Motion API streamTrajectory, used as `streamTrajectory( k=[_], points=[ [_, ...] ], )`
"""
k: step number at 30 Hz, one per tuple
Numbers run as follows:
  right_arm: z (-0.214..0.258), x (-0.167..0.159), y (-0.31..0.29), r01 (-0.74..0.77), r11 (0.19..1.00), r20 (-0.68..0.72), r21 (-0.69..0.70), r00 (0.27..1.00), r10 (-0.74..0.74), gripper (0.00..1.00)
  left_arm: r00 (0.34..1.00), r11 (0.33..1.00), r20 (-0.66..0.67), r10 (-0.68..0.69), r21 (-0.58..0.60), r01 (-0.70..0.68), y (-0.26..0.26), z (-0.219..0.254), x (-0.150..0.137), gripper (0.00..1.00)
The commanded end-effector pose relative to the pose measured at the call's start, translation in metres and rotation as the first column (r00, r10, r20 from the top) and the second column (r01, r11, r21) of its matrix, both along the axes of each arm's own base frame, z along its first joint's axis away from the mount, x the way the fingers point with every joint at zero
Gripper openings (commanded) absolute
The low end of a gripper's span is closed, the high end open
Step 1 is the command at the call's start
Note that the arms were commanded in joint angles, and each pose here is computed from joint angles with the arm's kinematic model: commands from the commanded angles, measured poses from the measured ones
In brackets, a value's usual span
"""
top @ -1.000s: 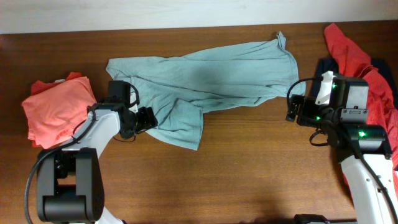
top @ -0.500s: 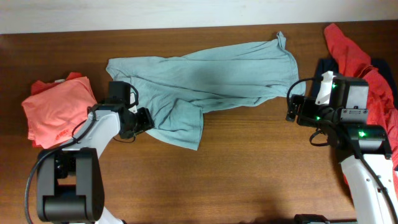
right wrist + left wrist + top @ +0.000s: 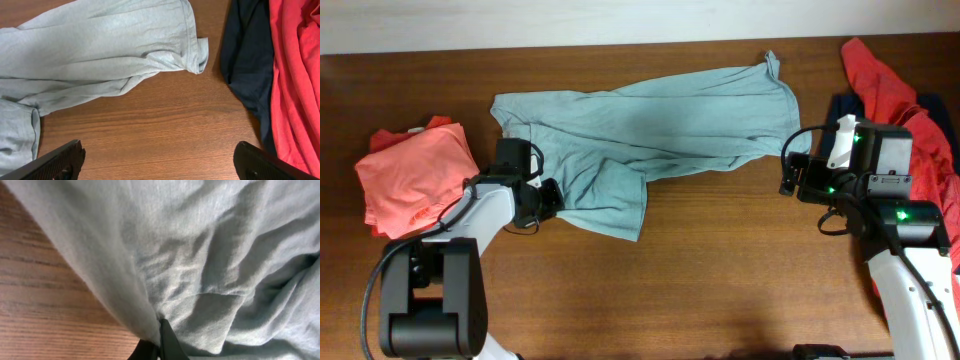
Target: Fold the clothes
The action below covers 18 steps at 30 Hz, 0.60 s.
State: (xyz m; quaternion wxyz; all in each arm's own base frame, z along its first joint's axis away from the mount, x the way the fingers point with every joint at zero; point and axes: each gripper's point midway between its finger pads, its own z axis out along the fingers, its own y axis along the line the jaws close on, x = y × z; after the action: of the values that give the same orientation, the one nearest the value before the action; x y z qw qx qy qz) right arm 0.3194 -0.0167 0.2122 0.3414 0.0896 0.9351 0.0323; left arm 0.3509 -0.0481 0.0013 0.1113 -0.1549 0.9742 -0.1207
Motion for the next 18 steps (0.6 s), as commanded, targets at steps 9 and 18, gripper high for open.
streamTrajectory(
  k=[9,18],
  points=[
    [-0.014,0.001,-0.003,0.007,1.0,-0.062,0.002,0.998,-0.007,0.99,1.0,0.998,0.02,0.006,0.061,-0.008,0.035,0.08,-0.042,0.01],
    [-0.065,0.01,-0.004,0.009,1.0,-0.227,0.016,0.974,-0.005,0.99,0.965,0.967,0.206,0.164,0.16,-0.198,0.093,0.14,-0.055,0.0]
  ],
)
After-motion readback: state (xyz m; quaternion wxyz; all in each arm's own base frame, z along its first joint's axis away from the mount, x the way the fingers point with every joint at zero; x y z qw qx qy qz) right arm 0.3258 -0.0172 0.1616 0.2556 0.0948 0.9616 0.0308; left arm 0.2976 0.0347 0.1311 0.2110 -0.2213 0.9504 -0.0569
